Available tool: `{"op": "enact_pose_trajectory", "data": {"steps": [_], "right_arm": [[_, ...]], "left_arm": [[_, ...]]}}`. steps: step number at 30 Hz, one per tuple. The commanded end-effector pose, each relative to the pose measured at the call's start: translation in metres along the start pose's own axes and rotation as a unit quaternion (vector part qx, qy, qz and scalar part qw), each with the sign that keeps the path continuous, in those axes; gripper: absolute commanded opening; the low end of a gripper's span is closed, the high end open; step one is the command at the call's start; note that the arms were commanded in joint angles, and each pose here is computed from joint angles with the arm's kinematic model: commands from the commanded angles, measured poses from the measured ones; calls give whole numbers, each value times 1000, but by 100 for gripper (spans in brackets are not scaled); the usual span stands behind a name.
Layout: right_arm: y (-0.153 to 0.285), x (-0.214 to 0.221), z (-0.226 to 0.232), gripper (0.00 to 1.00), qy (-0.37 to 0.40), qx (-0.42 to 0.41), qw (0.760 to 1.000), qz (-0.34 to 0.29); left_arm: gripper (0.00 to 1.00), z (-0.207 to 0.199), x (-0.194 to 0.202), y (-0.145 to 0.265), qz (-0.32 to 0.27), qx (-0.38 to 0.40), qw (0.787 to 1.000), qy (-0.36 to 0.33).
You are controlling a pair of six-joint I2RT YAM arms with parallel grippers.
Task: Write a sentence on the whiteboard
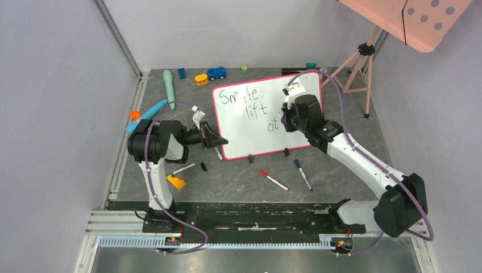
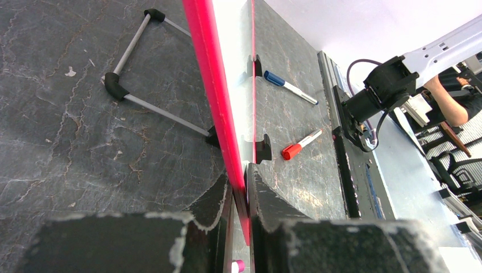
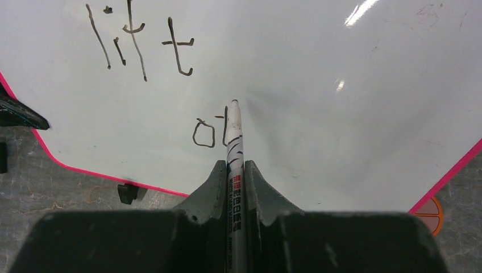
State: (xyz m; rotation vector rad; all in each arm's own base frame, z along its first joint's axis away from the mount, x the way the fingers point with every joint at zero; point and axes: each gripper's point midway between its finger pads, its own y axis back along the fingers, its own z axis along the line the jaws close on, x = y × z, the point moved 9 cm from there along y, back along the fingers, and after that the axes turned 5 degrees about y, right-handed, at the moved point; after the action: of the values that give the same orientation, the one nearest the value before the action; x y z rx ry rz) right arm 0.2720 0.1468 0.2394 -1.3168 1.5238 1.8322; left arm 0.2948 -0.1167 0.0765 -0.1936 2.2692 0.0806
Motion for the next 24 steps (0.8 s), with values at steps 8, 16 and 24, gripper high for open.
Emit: {"op": "enact_pose_trajectory", "data": {"steps": [8, 16, 24], "right_arm": [[-16, -12, -6, 0, 7, 22, 1000, -4], [-18, -3, -6, 0, 4, 27, 1000, 10], [-14, 18, -4, 0, -2, 13, 999, 29]], "left_arm": [[14, 1, 4, -1, 11, 21, 998, -64], [14, 1, 4, -1, 11, 21, 998, -64], [14, 1, 4, -1, 11, 21, 998, -65]]}}
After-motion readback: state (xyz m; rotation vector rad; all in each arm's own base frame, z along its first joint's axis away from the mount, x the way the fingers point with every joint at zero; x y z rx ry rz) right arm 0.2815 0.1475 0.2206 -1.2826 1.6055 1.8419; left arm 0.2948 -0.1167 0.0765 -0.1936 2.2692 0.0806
